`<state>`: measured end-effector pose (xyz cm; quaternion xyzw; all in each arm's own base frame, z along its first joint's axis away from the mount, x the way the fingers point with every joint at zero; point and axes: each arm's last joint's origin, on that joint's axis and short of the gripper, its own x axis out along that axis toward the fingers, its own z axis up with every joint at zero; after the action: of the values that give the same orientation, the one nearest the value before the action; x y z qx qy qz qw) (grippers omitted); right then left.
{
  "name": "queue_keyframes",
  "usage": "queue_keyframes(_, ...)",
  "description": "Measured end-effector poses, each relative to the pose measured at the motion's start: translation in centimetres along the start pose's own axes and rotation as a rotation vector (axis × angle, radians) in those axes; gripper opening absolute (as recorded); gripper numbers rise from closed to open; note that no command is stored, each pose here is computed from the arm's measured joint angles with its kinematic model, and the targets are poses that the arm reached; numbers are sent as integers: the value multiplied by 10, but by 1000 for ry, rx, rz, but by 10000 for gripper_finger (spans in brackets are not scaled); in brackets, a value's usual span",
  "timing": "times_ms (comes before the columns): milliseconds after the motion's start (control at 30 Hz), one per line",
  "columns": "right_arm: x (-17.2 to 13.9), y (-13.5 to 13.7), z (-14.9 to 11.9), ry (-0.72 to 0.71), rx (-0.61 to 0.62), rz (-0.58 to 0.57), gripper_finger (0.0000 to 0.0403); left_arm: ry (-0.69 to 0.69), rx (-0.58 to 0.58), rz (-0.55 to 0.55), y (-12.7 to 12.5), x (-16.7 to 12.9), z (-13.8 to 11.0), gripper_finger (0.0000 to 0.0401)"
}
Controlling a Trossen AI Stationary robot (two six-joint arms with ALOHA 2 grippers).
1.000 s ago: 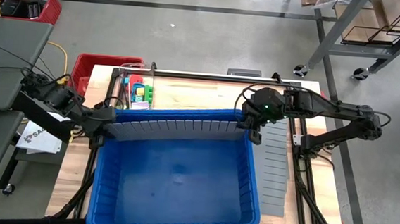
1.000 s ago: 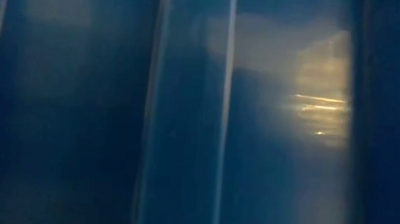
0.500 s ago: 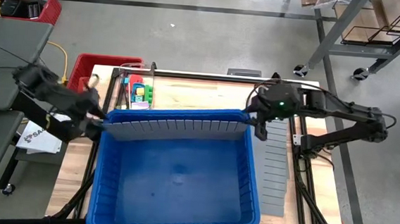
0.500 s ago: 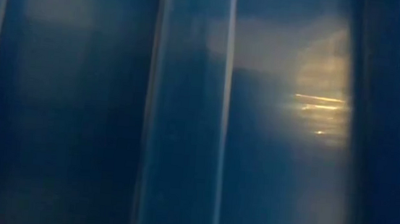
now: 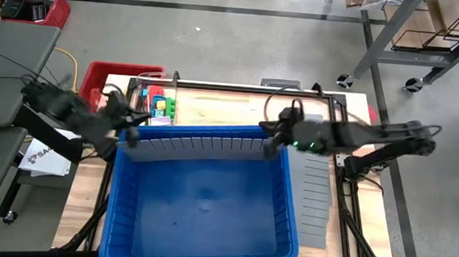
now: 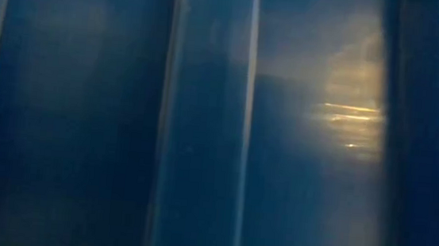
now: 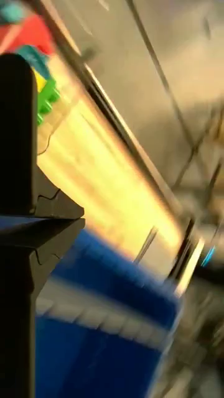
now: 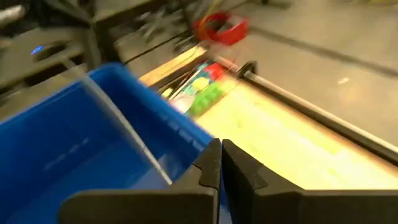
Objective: Sort blocks
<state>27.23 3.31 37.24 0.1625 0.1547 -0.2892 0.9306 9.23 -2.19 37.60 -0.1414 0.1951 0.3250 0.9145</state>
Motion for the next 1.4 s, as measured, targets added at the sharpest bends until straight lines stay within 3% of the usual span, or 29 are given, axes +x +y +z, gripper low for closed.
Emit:
queue_keyframes(133,9,24,-16,-127,54,-131,0,-143,-316,115,-8,18,-20,1)
queue_keyframes(267,16,41,-28,-201,82,-187,0,-190,-438,108,-24,28,-29,1)
queue_keyframes(733,35,51,-51,-223,67,-287,0,-147,-414,194,-61,55,-52,0)
queue_keyframes(1267,59,53,-103,-19,101,-327,0,-25,-310,358,-87,87,-92,0)
queue_keyframes(1400,62,55,-111,-2,119,-328,0,-7,-339,405,-88,96,-108,0)
